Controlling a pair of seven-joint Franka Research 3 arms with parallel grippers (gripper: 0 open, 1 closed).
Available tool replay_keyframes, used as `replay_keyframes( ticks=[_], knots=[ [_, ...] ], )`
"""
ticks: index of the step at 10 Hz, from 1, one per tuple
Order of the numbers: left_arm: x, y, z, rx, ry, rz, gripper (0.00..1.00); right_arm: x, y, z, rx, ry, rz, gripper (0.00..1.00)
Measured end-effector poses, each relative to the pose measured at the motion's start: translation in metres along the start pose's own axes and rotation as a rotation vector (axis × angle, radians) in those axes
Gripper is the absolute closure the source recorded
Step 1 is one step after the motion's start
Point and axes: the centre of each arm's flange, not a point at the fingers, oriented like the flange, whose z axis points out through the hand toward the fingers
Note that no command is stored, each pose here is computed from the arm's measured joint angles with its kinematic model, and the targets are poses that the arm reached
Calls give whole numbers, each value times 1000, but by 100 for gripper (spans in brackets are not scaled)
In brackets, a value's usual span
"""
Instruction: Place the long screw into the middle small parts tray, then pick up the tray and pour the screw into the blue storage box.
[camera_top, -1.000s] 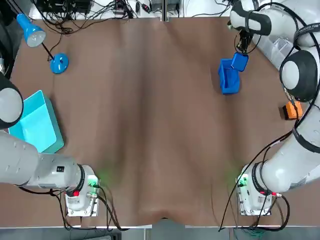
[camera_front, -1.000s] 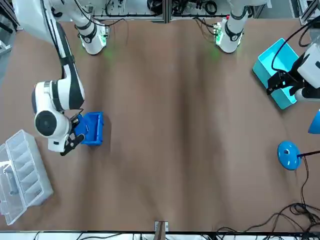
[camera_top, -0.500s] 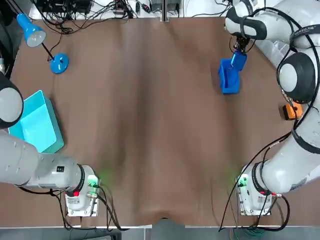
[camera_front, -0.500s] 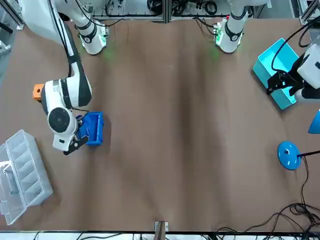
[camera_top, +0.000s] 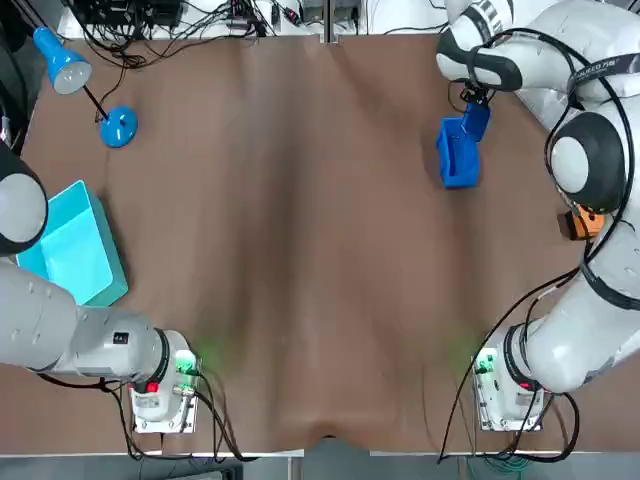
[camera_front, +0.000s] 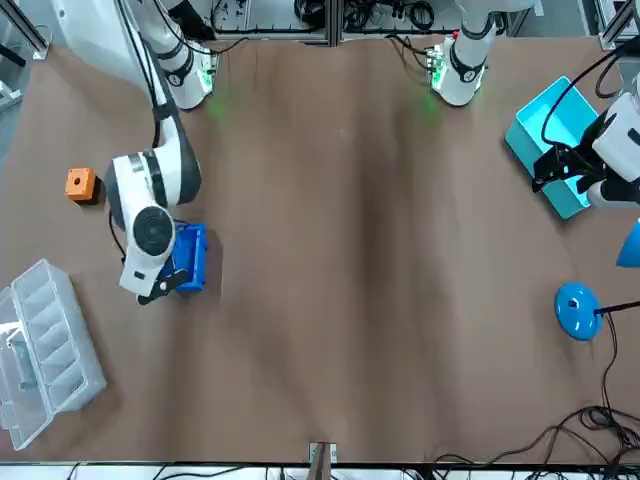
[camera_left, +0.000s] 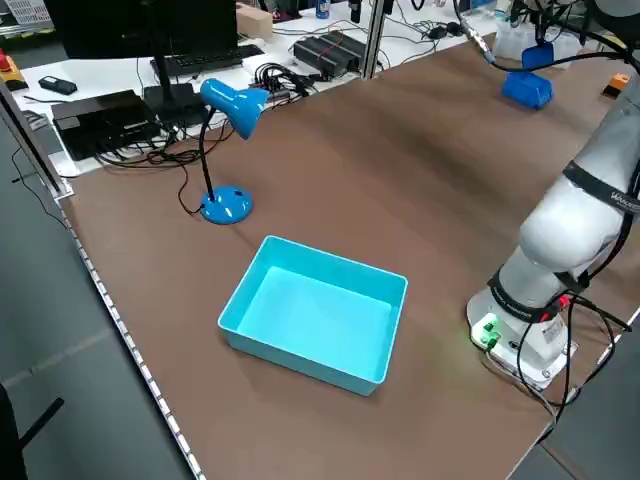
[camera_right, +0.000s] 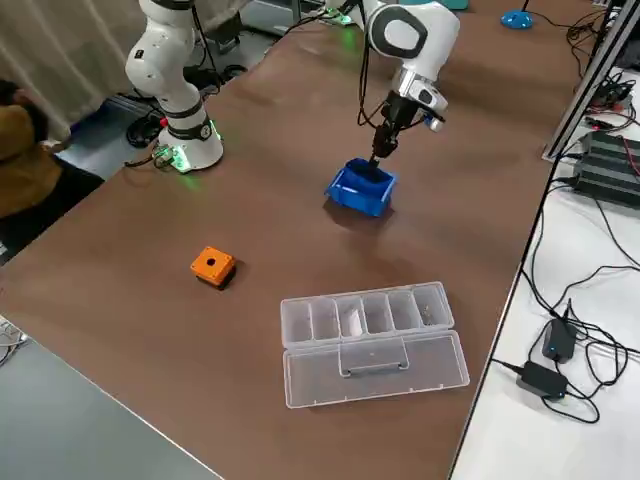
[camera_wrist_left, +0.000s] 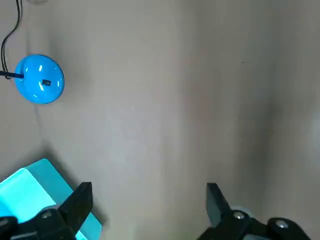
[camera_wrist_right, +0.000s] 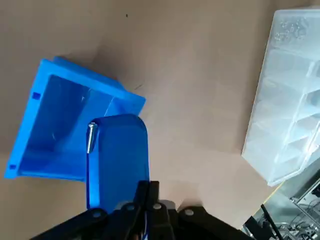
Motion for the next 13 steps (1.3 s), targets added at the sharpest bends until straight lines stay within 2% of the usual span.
replay_keyframes(
  ticks=[2,6,8,10,11,13],
  knots=[
    [0,0,0,-1,0,0,0,0,-9,-4,-42,-11,55,97],
    [0,0,0,-4,0,0,0,-3,-8,-2,-179,-36,100,97],
    [0,1,0,-4,0,0,0,-4,-7,-2,-187,-45,131,97],
    [0,0,0,-4,-1,0,0,-6,2,4,-148,-56,156,97],
    [0,0,0,-4,-1,0,0,-5,1,-1,-99,-50,166,97],
    [0,0,0,-4,-1,0,0,-2,4,-32,52,-4,211,97]
  ],
)
